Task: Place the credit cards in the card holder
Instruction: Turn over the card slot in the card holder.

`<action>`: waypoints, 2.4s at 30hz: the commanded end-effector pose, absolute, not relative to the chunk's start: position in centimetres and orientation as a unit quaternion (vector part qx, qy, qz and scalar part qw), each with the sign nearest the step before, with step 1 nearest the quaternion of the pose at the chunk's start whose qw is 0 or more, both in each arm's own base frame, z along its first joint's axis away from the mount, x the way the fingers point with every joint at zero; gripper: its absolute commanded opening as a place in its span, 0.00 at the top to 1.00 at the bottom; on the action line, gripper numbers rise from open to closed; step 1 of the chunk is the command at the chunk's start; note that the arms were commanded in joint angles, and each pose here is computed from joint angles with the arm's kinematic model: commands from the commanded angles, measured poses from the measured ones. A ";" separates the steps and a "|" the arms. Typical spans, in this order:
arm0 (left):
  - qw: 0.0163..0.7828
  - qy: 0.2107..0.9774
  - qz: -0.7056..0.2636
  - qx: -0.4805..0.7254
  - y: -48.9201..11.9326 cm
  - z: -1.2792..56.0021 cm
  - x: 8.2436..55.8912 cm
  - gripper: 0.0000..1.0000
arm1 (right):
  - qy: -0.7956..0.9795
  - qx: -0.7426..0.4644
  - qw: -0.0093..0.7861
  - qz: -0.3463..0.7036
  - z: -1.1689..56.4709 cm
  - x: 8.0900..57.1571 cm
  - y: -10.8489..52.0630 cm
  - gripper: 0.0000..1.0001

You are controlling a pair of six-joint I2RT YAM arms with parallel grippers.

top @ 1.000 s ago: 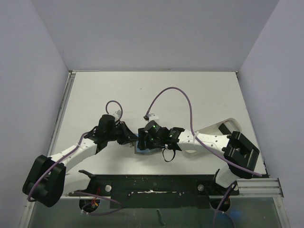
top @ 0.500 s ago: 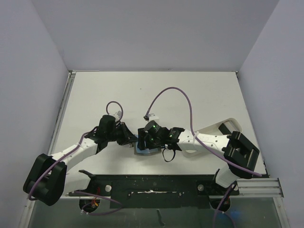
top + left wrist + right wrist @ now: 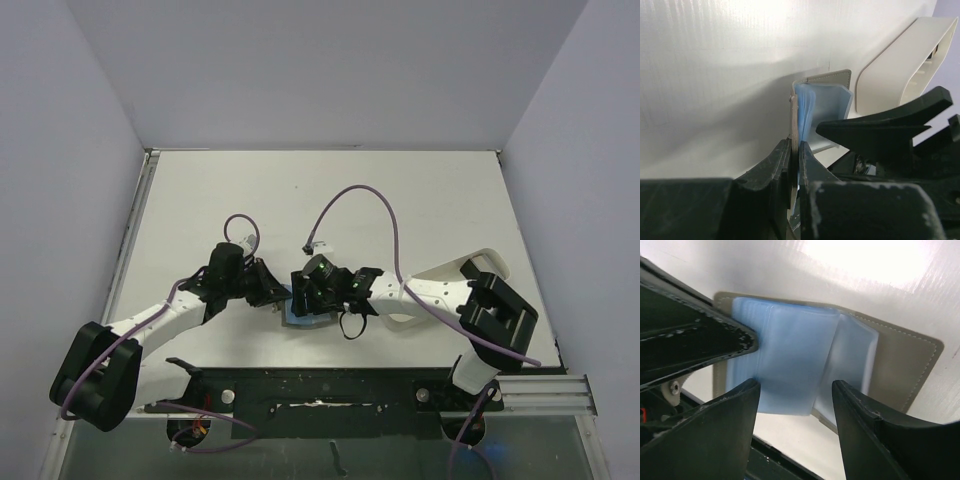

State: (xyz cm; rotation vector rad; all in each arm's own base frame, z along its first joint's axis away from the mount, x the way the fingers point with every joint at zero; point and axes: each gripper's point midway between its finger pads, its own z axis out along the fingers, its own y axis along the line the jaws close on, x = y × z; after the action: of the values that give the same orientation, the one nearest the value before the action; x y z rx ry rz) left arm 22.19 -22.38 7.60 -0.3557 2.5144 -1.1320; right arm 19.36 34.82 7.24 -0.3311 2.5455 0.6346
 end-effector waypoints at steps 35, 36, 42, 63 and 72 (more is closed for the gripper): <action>0.200 0.922 -0.318 -0.092 -20.9 10.8 23.5 1.00 | 0.935 -0.067 0.321 0.136 10.8 21.7 30.1 0.48; 0.197 0.924 -0.316 -0.089 -20.9 10.7 23.5 1.00 | 0.930 -0.068 0.324 0.163 11.6 21.5 30.8 0.49; 0.189 0.921 -0.328 -0.092 -21.5 10.7 23.5 1.00 | 0.893 -0.086 0.340 0.282 14.9 20.9 34.0 0.54; 0.175 0.907 -0.372 -0.094 -22.6 10.7 22.7 1.00 | 0.911 -0.125 0.260 0.295 9.1 19.9 37.4 0.47; 0.170 0.899 -0.395 -0.089 -23.1 11.3 22.4 1.00 | 0.939 -0.110 0.252 0.209 6.1 20.0 34.0 0.47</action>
State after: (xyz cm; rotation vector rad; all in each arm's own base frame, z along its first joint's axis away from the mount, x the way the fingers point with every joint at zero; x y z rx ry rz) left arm 21.64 -21.47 8.56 -0.3119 2.6555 -0.9759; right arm 19.39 35.39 6.92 -0.3310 2.5447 0.6740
